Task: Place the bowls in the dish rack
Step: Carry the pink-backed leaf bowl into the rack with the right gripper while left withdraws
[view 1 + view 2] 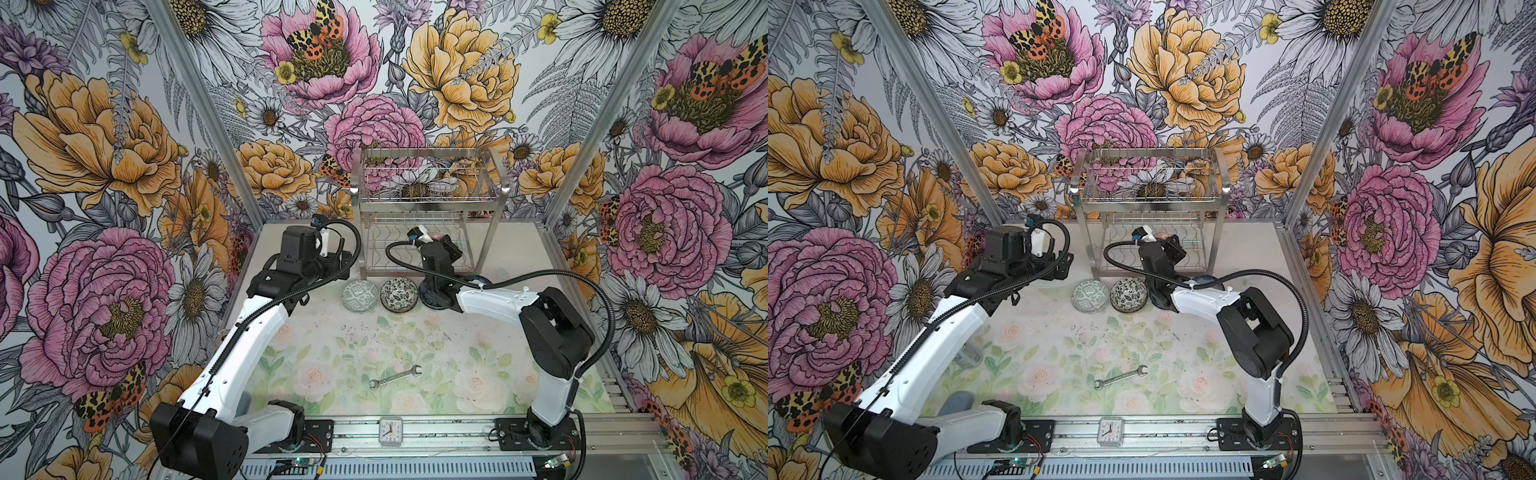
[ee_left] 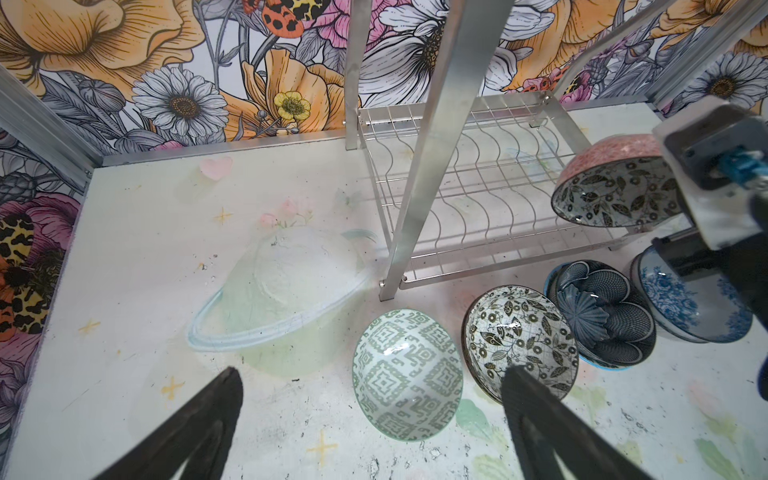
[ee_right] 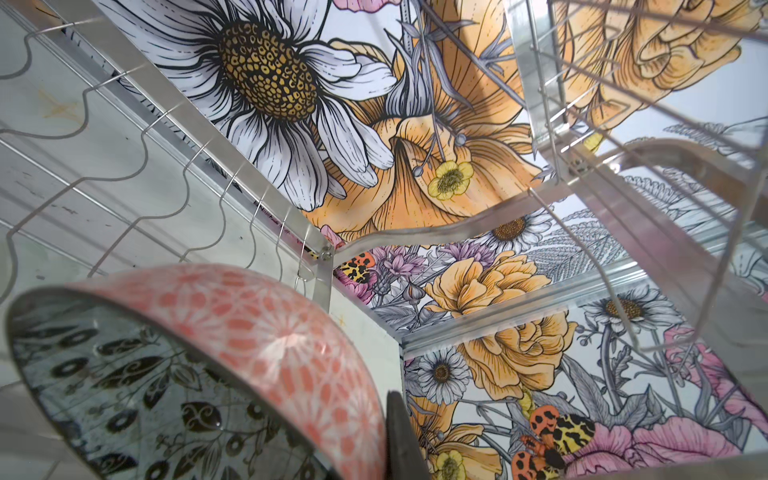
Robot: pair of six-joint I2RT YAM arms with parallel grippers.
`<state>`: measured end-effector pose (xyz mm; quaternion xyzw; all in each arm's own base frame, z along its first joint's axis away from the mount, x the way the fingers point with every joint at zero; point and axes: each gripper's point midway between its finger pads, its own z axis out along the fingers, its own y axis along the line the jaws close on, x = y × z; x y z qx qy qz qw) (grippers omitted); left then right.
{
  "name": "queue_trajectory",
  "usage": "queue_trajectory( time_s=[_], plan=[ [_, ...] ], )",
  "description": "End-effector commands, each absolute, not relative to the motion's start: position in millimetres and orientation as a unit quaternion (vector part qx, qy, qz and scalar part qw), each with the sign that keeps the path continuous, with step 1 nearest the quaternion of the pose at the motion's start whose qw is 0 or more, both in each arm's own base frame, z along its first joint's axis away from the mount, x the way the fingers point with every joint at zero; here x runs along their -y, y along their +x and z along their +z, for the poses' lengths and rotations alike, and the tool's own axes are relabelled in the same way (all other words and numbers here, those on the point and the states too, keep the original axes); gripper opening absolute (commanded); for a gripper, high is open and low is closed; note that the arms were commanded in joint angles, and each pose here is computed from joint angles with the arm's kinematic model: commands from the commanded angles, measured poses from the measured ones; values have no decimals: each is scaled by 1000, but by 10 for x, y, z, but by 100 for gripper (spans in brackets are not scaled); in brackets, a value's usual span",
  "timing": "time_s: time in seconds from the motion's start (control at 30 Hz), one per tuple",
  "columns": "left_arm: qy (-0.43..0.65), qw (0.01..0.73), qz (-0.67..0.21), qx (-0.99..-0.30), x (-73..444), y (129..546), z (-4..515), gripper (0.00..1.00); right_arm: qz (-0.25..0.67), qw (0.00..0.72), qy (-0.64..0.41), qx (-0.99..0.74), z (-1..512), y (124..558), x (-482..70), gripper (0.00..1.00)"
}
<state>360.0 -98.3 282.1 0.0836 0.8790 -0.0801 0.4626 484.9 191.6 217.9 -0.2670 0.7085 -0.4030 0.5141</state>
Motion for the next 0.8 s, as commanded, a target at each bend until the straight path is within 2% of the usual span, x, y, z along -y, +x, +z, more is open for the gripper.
queue_trajectory(
  time_s=[0.0,0.4,0.77],
  plan=[
    [99,460,-85,-878,992,3540,2811,99,-442,539,-239,-676,2540,5074,-1899,0],
    [98,456,-109,-878,1029,3494,2801,98,-521,486,-215,-668,2195,5698,-1642,0],
    [103,454,-116,-877,1094,3486,2793,99,-546,463,-180,-675,1977,6198,-1326,0]
  ],
)
